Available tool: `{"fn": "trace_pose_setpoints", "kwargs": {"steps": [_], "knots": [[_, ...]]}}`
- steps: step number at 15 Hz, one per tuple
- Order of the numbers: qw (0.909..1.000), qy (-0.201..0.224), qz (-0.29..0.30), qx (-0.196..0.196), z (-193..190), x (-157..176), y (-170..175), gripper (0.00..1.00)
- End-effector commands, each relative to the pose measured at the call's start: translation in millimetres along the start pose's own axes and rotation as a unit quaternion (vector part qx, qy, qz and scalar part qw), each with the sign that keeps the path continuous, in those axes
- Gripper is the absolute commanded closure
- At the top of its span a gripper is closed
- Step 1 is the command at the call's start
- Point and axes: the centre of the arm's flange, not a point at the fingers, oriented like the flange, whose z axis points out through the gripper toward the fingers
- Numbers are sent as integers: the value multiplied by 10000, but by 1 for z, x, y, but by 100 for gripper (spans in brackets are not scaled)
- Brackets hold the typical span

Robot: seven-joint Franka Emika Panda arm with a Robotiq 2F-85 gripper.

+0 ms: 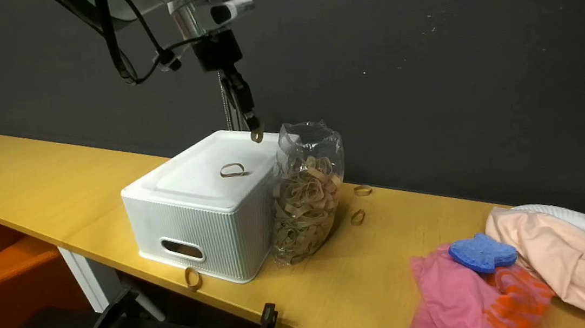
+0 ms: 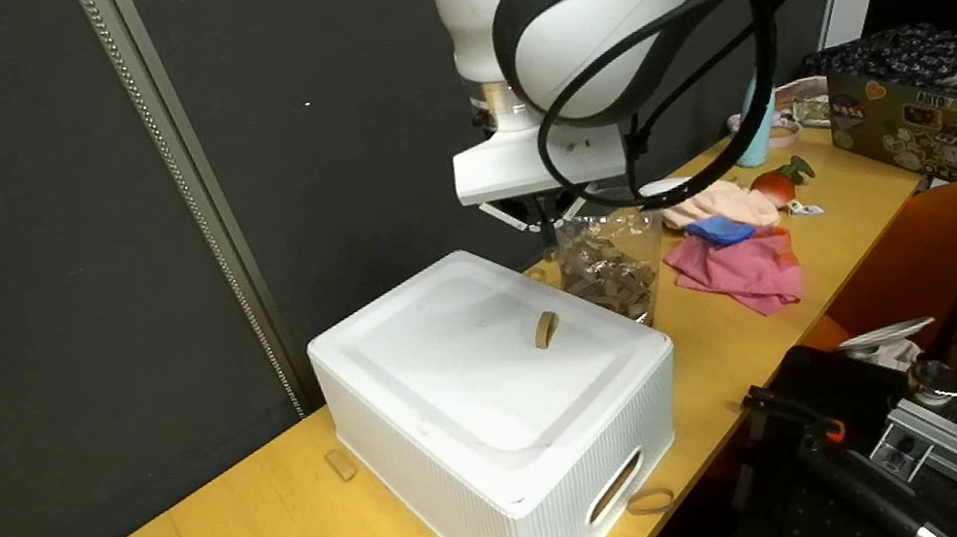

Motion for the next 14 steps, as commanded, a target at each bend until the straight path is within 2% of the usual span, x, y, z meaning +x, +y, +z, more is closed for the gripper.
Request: {"fn": "trace_pose_setpoints", "kwargs": {"steps": [1, 8, 14], "knots": [[9994, 128, 308, -13, -17, 14, 45, 100], [9963, 205, 827, -134, -16, 55, 103, 100], [9954, 249, 884, -255, -4, 75, 102, 100]]}}
